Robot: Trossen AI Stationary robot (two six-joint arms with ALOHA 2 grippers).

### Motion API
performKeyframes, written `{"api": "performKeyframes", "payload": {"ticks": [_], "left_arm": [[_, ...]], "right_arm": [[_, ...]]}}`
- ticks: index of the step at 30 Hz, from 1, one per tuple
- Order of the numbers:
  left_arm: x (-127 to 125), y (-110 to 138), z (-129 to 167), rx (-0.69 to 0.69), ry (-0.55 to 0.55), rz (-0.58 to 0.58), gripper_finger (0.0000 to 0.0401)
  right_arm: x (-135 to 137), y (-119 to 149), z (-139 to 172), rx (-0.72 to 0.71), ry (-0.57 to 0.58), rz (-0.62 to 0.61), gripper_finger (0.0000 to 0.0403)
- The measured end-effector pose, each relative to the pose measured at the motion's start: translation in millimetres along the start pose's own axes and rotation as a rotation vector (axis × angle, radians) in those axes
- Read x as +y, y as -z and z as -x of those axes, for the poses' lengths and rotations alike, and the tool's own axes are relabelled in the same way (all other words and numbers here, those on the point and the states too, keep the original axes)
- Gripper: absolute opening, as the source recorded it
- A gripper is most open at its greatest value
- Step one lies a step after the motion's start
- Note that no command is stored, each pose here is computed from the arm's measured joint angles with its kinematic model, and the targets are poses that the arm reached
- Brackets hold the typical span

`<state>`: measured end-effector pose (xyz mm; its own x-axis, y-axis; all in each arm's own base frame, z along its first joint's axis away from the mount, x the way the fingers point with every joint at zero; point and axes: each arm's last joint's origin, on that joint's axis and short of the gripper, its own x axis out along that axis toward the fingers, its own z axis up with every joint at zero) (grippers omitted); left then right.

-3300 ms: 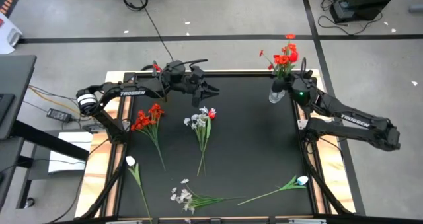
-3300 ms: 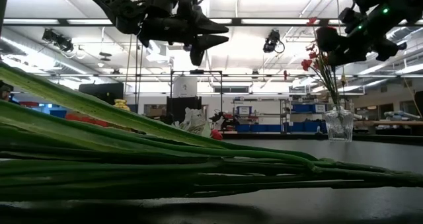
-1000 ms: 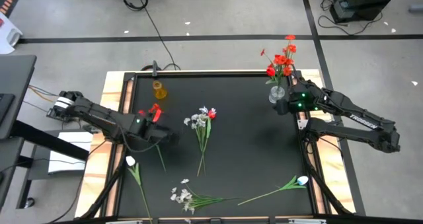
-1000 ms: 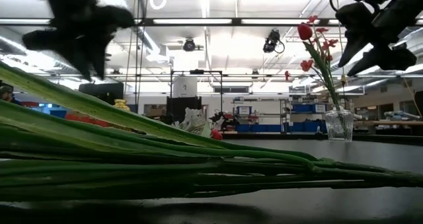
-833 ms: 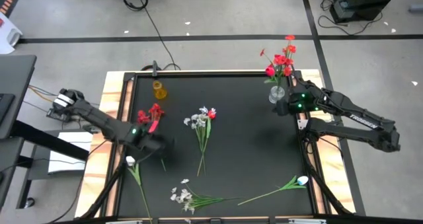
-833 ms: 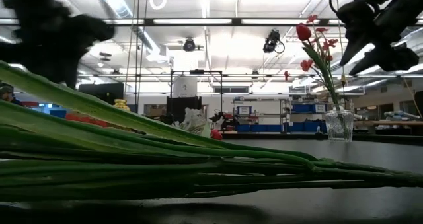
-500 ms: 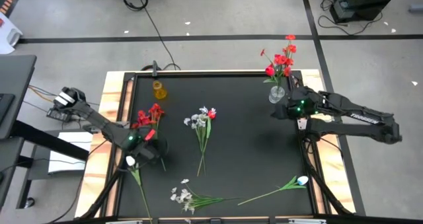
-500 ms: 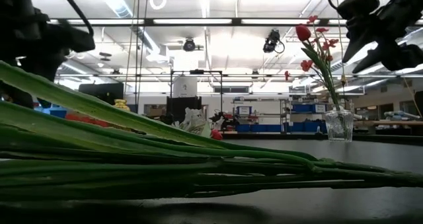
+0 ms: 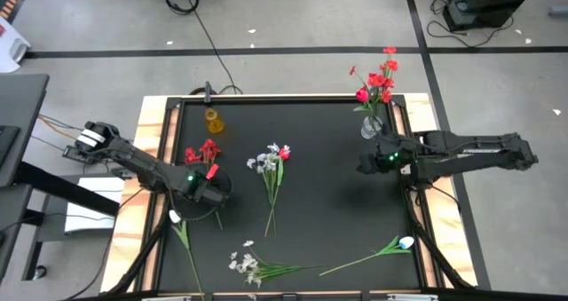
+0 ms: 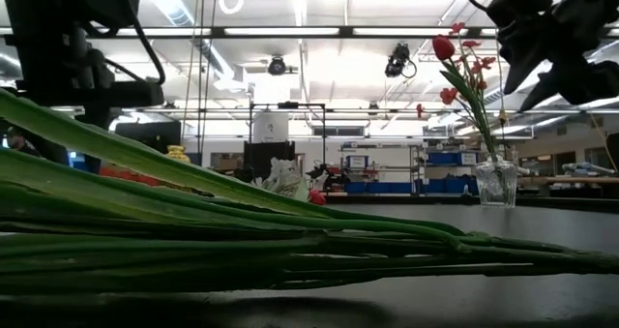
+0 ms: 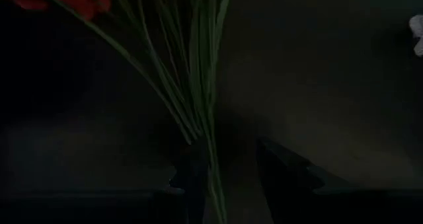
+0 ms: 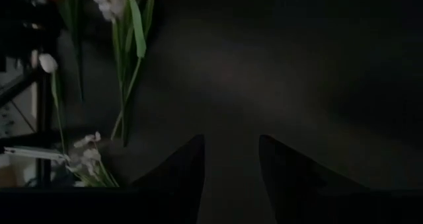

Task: Sort flowers into vase by color
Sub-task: Put the red flower into the transparent vase

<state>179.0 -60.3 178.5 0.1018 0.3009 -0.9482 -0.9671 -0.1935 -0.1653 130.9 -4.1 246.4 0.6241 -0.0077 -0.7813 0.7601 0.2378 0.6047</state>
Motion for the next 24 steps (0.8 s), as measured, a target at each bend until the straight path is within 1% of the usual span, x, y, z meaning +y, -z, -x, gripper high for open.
{"api": "performKeyframes", "payload": {"ticks": [3, 6, 9, 12, 16, 24], "left_arm": [[-2, -1, -3, 0.019, -0.031, 0.030, 0.0168], [-2, -3, -4, 0.029, -0.046, 0.049, 0.0204], [-4, -5, -8, 0.016, -0.072, 0.061, 0.0239], [-7, -6, -15, -0.009, -0.113, 0.051, 0.0260], [-12, -7, -26, -0.013, -0.156, 0.031, 0.0258], [-26, -2, -48, 0.031, -0.189, 0.011, 0.0208]], "right_arm": [[2, 7, -3, 0.026, 0.012, 0.016, 0.0153], [4, 12, -5, 0.045, 0.021, 0.027, 0.0153], [5, 16, -6, 0.042, 0.028, 0.039, 0.0153], [5, 17, -6, 0.025, 0.034, 0.051, 0.0153], [4, 17, -7, 0.026, 0.043, 0.060, 0.0153], [1, 18, -7, 0.033, 0.080, 0.066, 0.0153]]}}
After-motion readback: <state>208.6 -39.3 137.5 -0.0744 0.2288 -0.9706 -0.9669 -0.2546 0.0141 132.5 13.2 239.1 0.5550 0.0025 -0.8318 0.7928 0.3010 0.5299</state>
